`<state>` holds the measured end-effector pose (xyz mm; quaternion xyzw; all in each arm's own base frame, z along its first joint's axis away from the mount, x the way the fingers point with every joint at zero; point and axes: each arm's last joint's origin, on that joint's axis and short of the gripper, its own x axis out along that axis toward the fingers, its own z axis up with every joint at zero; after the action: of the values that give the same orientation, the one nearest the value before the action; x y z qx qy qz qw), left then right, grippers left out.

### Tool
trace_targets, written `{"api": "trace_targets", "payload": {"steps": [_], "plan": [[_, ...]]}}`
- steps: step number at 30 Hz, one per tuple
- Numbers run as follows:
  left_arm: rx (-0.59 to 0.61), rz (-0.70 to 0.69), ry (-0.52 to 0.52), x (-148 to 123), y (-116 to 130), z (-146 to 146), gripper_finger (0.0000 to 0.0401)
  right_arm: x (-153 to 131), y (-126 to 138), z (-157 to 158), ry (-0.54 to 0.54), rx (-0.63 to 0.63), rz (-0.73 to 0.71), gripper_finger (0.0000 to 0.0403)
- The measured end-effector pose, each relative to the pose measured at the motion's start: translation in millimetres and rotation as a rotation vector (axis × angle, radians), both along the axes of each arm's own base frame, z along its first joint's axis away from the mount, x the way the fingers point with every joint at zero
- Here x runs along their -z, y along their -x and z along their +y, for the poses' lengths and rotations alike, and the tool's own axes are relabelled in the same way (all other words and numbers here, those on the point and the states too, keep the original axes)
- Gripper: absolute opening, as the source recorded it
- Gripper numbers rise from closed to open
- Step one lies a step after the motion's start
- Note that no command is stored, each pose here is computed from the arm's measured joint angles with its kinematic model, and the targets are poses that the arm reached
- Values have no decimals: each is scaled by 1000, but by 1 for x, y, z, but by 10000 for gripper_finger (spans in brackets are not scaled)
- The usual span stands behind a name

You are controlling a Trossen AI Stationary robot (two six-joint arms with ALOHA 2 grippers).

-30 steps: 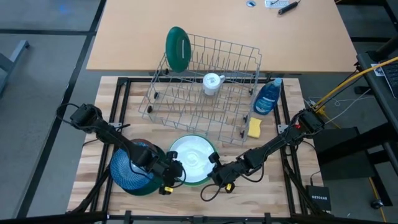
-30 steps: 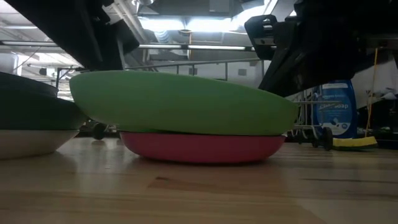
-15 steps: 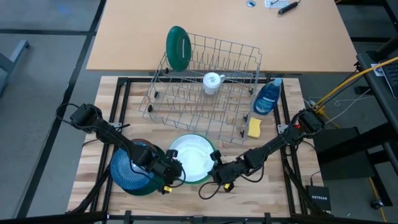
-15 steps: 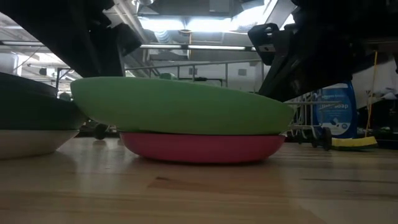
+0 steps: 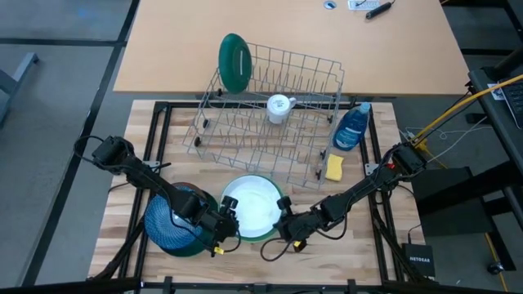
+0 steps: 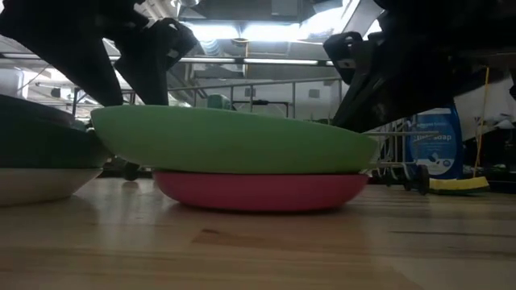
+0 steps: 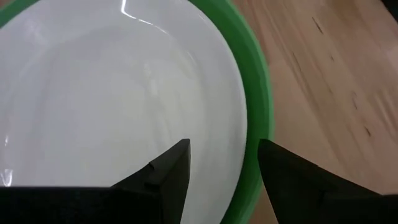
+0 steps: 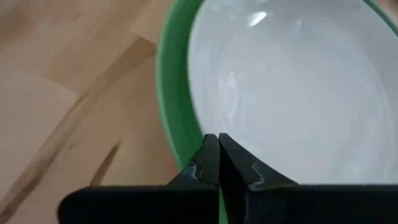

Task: Sort dishes
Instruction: Put the white plate in the dish rack

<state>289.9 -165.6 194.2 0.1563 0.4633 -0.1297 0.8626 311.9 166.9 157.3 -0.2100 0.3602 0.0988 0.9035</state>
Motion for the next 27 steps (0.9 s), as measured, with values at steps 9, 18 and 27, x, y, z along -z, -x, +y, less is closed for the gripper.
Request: {"api": "trace_targets", "payload": {"steps": [9, 18, 27], "plan": [[80, -5, -51, 0, 1, -1, 180, 3, -2, -13, 11, 82, 41, 1], [125, -7, -78, 0, 1, -1, 180, 2, -5, -17, 2, 91, 30, 1], [133, -4, -111, 1, -3, 7, 180, 2, -6, -17, -5, 88, 17, 1]]}}
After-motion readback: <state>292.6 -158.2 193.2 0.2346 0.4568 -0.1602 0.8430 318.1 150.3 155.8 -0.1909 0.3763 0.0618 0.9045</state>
